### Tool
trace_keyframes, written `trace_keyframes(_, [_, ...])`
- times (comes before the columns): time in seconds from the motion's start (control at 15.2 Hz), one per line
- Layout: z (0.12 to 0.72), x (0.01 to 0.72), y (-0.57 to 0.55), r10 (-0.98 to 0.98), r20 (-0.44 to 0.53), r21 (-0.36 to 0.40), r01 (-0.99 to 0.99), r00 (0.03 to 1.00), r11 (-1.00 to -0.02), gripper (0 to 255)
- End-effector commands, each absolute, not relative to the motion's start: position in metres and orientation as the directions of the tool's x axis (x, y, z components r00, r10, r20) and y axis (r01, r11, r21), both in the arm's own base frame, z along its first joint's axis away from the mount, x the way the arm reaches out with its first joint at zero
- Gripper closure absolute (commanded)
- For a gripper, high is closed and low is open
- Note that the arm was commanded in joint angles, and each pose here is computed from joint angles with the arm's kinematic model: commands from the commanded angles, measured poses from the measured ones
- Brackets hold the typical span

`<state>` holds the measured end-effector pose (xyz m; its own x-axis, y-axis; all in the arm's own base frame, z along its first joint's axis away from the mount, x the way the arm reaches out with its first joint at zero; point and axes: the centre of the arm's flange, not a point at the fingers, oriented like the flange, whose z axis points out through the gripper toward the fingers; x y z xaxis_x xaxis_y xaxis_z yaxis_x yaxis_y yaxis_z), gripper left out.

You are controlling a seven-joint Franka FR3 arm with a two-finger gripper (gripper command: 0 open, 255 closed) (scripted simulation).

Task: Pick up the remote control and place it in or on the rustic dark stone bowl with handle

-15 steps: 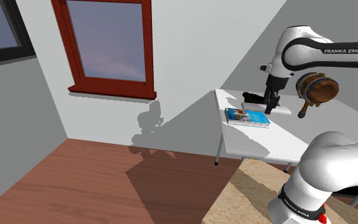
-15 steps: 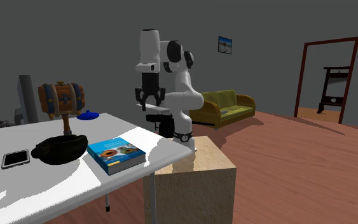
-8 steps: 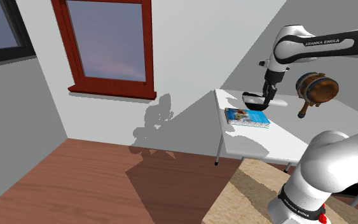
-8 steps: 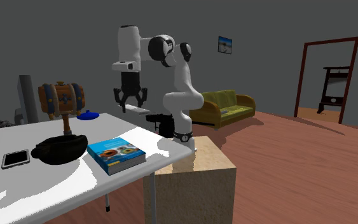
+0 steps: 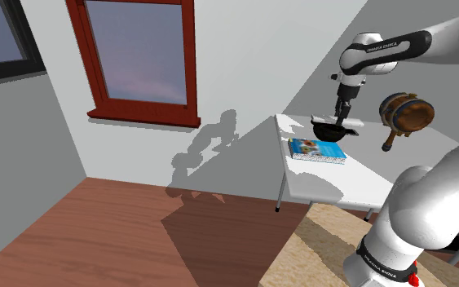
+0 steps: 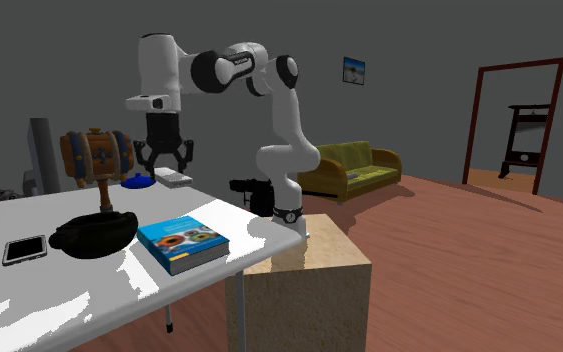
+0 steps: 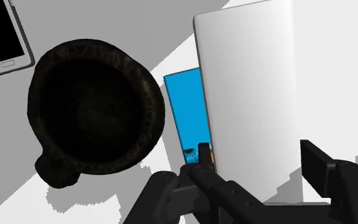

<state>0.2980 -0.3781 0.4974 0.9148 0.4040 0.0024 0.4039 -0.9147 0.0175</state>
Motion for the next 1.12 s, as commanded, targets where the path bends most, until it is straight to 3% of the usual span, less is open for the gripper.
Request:
trace_keyframes(0.0, [0.498,0.308,-0.403,0.405,0.001,0.02,0.405,0.914,-0.914,255])
trace_keyframes(0.73, [0.499,0.358,-0.542,0.405,0.001,0.02,0.405,0.914,-0.914,255])
trace_keyframes(1.06, [0.472,0.358,-0.542,0.405,0.001,0.02,0.405,0.914,-0.914,255])
